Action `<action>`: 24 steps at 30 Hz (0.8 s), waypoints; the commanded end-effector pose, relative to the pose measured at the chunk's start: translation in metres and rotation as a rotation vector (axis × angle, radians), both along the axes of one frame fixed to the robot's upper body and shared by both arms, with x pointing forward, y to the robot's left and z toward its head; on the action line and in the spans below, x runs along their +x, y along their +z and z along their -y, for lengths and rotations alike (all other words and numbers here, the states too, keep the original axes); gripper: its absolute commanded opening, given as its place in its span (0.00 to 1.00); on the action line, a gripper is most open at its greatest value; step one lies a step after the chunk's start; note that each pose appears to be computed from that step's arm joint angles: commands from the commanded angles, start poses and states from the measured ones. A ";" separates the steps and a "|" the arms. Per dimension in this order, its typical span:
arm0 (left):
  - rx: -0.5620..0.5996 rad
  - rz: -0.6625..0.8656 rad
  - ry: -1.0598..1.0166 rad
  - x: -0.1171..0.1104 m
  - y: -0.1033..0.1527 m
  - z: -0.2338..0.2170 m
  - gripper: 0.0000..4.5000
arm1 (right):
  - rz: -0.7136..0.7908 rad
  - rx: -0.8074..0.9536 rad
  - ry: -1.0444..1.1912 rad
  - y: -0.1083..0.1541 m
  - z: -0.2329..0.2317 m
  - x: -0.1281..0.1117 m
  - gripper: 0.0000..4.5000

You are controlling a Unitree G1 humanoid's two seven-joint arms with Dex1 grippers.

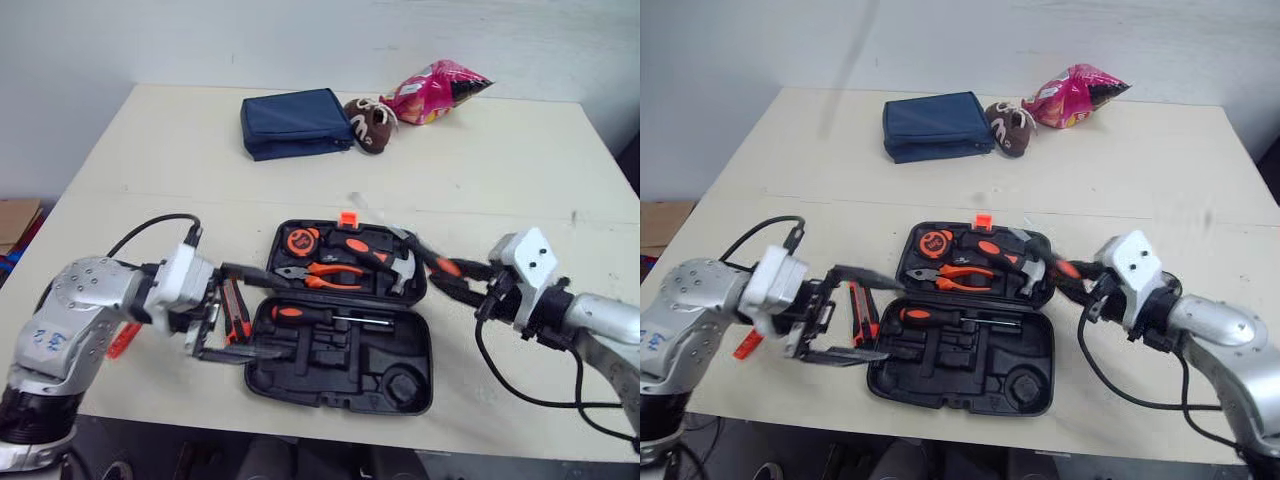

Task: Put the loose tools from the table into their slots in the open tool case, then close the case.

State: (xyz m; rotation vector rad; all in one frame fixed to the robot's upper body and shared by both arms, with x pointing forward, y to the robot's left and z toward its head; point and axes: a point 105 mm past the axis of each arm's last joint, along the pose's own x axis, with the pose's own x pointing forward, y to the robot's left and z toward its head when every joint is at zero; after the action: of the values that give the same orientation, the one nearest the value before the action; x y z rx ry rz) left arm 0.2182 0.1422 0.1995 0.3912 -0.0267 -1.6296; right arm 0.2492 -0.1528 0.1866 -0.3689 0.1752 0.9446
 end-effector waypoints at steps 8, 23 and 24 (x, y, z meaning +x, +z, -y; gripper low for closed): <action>0.100 -0.040 0.062 -0.013 -0.031 -0.027 1.00 | -0.205 -0.228 0.208 -0.043 -0.032 -0.028 0.22; 0.102 -0.069 0.128 -0.011 -0.039 -0.032 1.00 | -0.193 -0.398 0.226 -0.060 -0.019 -0.023 0.22; 0.102 -0.069 0.131 -0.011 -0.039 -0.032 1.00 | -0.189 -0.407 0.221 -0.060 -0.018 -0.022 0.22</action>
State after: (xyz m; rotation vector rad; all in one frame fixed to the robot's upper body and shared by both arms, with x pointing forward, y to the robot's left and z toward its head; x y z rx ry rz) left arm 0.2080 0.1725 0.1572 0.3878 0.1417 -1.5299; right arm 0.2268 -0.1315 0.1262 -0.6466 0.5056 1.1779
